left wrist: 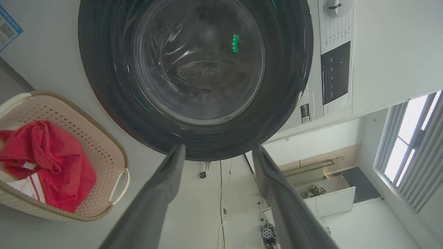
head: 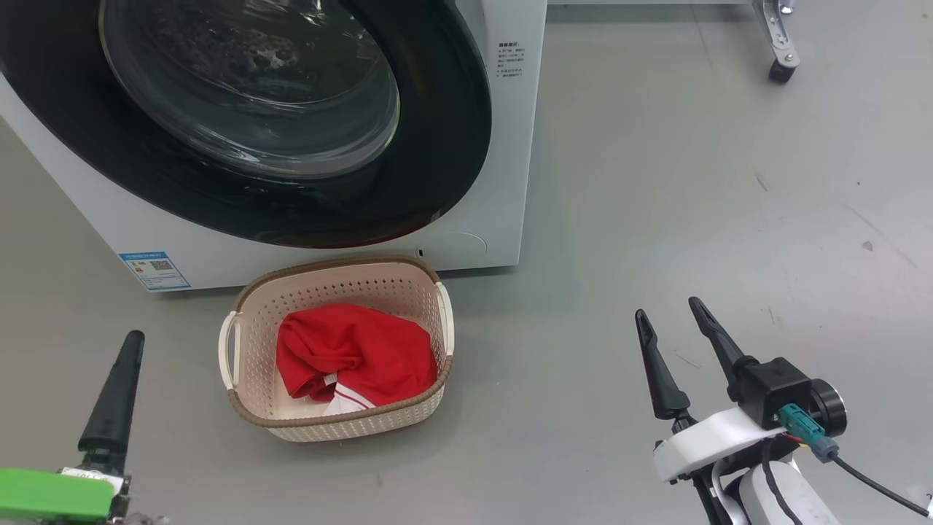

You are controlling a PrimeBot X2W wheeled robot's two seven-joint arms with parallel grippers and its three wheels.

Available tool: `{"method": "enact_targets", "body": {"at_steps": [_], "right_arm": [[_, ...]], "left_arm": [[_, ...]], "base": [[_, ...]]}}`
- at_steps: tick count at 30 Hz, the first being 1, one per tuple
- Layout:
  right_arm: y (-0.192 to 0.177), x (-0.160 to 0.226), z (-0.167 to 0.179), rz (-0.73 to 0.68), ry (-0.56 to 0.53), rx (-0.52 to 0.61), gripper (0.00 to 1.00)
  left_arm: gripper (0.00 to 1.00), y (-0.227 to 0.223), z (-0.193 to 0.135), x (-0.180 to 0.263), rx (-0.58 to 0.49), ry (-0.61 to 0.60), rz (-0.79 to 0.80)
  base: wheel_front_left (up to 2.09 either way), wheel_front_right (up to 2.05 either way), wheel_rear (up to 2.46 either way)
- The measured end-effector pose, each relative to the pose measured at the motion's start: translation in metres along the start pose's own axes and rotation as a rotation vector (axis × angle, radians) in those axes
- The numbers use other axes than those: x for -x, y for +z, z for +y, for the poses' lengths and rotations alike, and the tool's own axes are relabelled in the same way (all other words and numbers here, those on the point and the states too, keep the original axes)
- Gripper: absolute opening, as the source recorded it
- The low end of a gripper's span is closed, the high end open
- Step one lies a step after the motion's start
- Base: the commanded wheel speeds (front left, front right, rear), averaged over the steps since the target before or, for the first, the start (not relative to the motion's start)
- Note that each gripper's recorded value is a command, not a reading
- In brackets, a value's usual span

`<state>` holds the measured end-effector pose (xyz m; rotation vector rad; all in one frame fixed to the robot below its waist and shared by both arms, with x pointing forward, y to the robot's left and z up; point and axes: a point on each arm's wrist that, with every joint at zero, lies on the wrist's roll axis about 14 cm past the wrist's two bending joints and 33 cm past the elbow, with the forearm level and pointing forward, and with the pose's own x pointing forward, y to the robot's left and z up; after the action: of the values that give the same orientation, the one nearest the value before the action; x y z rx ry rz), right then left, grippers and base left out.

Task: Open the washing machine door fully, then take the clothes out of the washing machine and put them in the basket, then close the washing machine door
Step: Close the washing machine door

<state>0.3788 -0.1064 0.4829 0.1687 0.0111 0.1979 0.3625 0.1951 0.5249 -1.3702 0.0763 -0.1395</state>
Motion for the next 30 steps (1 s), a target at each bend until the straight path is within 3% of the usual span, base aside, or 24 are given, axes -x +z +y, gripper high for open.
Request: {"method": "enact_targets", "body": {"at_steps": [11, 17, 30], "right_arm": [[0.012, 0.006, -0.014, -0.033, -0.031, 0.03, 1.0], [0.017, 0.01, -0.014, -0.047, -0.033, 0.035, 1.0], [0.01, 0.032, -0.018, -0.029, -0.064, 0.023, 1.0]], "left_arm": [[1.0, 0.018, -0.045, 0.004, -0.598, -0.083, -0.156], [1.0, 0.022, -0.035, 0.02, -0.852, -0.049, -0.192], [1.0, -0.008, -0.001, 0.041, -1.091, 0.031, -0.116]], "base": [[0.0, 0.0, 0.0], [0.0, 0.0, 0.0], [0.0, 0.0, 0.0]]}}
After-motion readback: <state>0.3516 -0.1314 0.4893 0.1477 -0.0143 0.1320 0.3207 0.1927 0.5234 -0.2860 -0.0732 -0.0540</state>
